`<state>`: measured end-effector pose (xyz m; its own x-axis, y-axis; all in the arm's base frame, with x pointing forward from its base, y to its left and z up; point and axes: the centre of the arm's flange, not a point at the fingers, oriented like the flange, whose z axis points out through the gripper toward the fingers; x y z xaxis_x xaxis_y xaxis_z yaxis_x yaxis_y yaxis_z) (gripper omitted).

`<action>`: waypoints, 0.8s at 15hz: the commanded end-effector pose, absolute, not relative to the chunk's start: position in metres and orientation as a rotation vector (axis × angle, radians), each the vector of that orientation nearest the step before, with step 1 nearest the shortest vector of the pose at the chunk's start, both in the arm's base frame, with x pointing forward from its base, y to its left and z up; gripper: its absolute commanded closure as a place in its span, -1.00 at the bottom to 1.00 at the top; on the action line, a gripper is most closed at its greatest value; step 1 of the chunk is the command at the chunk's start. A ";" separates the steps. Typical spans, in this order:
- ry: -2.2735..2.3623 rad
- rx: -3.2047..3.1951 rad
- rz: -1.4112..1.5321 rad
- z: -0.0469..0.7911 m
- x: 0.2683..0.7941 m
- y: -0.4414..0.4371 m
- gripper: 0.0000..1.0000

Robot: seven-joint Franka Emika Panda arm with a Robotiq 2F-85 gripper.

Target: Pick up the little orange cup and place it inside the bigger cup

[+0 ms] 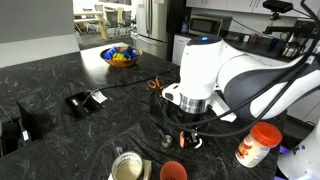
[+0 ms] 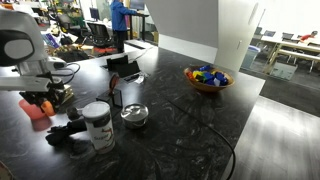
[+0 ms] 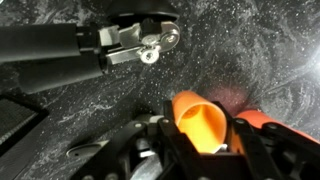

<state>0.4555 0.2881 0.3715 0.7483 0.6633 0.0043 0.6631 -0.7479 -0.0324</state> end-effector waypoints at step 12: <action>-1.419 -2.704 -0.190 0.441 0.456 0.369 0.68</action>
<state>0.4509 0.3556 0.4407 0.6245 0.7679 0.1425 0.7752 -0.6317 0.0071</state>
